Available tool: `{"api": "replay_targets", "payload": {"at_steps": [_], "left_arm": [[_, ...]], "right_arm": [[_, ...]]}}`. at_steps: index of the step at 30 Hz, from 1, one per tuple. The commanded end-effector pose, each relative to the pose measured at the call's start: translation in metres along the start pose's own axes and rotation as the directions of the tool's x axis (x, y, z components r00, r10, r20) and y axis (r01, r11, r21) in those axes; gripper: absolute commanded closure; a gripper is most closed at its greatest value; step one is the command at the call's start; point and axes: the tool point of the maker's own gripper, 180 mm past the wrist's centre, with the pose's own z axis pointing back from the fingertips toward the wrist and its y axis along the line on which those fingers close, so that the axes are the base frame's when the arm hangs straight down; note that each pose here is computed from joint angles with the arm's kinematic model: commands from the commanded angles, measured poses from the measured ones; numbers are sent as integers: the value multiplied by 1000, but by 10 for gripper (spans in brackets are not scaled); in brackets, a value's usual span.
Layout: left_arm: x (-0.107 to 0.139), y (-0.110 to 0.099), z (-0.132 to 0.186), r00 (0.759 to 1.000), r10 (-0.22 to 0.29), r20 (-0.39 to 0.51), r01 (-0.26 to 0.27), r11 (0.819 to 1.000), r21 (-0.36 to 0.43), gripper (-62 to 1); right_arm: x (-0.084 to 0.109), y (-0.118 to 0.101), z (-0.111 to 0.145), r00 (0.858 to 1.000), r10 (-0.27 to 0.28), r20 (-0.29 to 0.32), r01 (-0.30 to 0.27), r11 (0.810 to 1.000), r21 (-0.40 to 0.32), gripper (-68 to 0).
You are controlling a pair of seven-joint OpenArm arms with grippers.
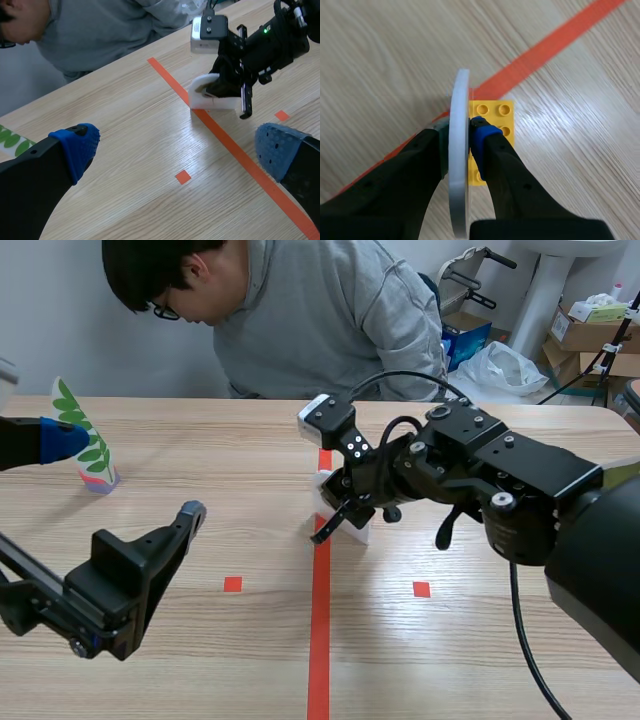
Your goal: Do the leaf sorting experiment
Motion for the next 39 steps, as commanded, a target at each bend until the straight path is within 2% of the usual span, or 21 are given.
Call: {"api": "replay_targets", "payload": {"at_steps": [1,3,6,10,13,17,22,25,28,39], "left_arm": [[6,0,0,1000,9,25,-9,1000,0,-623],[6,0,0,1000,9,26,-9,1000,0,-623],[6,0,0,1000,9,26,-9,1000,0,-623],[6,0,0,1000,9,26,-9,1000,0,-623],[6,0,0,1000,9,26,-9,1000,0,-623],[6,0,0,1000,9,26,-9,1000,0,-623],[6,0,0,1000,9,27,-9,1000,0,-623],[6,0,0,1000,10,28,-10,1000,0,-623],[7,0,0,1000,10,29,-10,1000,0,-623],[7,0,0,1000,10,29,-10,1000,0,-623]], "right_arm": [[14,-26,10,999,-35,38,37,998,-48,-19],[13,-44,17,995,-94,42,97,992,-86,-19],[7,-74,30,982,-187,40,191,970,-153,-19],[-6,-109,50,947,-315,61,320,923,-212,-19],[-23,-136,69,913,-399,81,406,874,-269,-19],[-58,-167,98,867,-487,111,493,800,-342,-19],[-102,-191,132,815,-563,137,563,714,-417,-19],[-119,-197,144,796,-588,146,584,679,-445,-19],[-128,-196,148,787,-600,144,592,667,-453,-19],[-150,-174,140,775,-620,125,602,663,-445,-20]]}}
